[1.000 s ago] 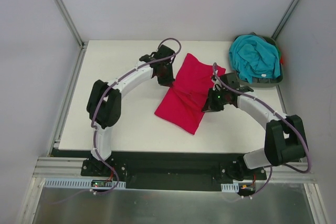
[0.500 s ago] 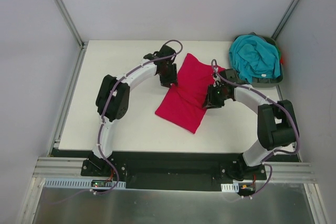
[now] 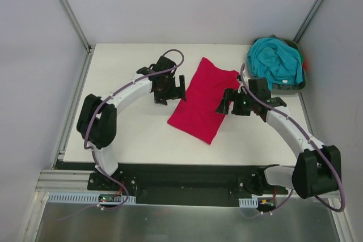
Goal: Fold and stack the t-shirts
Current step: Fold the folded rectangular tshirt in 1/3 of the way, then grab one side of the 2/3 rectangular tshirt with both arms, then fold the long partially folded tshirt into a neat square
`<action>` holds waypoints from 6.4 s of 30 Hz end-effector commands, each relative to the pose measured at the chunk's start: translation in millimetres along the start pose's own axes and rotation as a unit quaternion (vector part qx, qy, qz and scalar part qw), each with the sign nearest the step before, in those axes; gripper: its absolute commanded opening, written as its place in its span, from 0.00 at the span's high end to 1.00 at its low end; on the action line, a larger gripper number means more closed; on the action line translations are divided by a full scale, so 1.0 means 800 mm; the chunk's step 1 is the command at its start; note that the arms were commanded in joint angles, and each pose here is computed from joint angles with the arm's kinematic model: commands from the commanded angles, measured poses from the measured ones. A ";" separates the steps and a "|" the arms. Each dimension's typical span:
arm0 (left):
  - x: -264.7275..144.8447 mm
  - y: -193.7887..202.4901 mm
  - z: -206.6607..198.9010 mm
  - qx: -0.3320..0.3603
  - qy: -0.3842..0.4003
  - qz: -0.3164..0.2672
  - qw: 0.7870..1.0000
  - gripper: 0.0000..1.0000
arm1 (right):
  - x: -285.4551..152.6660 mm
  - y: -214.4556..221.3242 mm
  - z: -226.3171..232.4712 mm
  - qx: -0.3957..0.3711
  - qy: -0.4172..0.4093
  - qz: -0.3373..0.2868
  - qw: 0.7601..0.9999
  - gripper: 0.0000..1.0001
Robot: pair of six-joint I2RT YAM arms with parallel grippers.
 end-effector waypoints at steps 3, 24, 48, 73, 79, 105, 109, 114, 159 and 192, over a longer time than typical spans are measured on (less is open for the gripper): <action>-0.011 0.042 0.027 -0.028 -0.017 0.014 0.999 0.01 | -0.017 0.048 0.023 -0.115 -0.072 -0.011 0.991 0.04; 0.052 0.093 0.061 -0.132 -0.067 0.099 0.984 0.55 | 0.050 0.126 0.083 -0.393 -0.002 0.130 0.910 0.18; 0.047 0.102 0.068 -0.143 -0.080 0.095 0.982 1.00 | 0.099 0.163 0.085 -0.423 0.184 0.228 0.858 0.73; -0.171 0.159 0.135 -0.193 -0.168 -0.178 0.950 1.00 | 0.017 0.223 0.330 -0.300 -0.431 0.266 0.808 1.00; -0.204 0.137 0.120 -0.174 -0.148 -0.225 0.947 1.00 | 0.012 0.216 0.334 -0.284 -0.433 0.244 0.820 0.99; -0.132 0.035 -0.014 -0.088 -0.033 -0.135 0.986 1.00 | -0.034 0.170 0.129 -0.159 -0.238 0.084 0.954 0.99; -0.116 0.018 -0.037 -0.070 -0.029 -0.129 0.989 1.00 | -0.038 0.163 0.102 -0.138 -0.202 0.071 0.967 1.00; -0.088 0.001 -0.061 -0.047 -0.026 -0.112 0.992 1.00 | -0.042 0.159 0.077 -0.116 -0.174 0.050 0.977 1.00; -0.007 0.069 -0.032 0.057 0.049 0.060 0.995 0.01 | 0.000 0.147 0.071 -0.004 -0.173 0.079 0.982 0.04; -0.071 0.165 -0.006 0.016 0.100 0.016 0.995 0.01 | 0.003 0.000 0.058 -0.115 -0.031 0.047 0.992 0.04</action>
Point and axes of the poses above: each gripper's point midway between its finger pads, its own x axis out along the fingers, its own z axis along the line the jaws close on, y = z × x, the point moved 10 cm from there along -x, back along the fingers, and after that the axes turned 5 degrees about x, right-handed, at the moved point
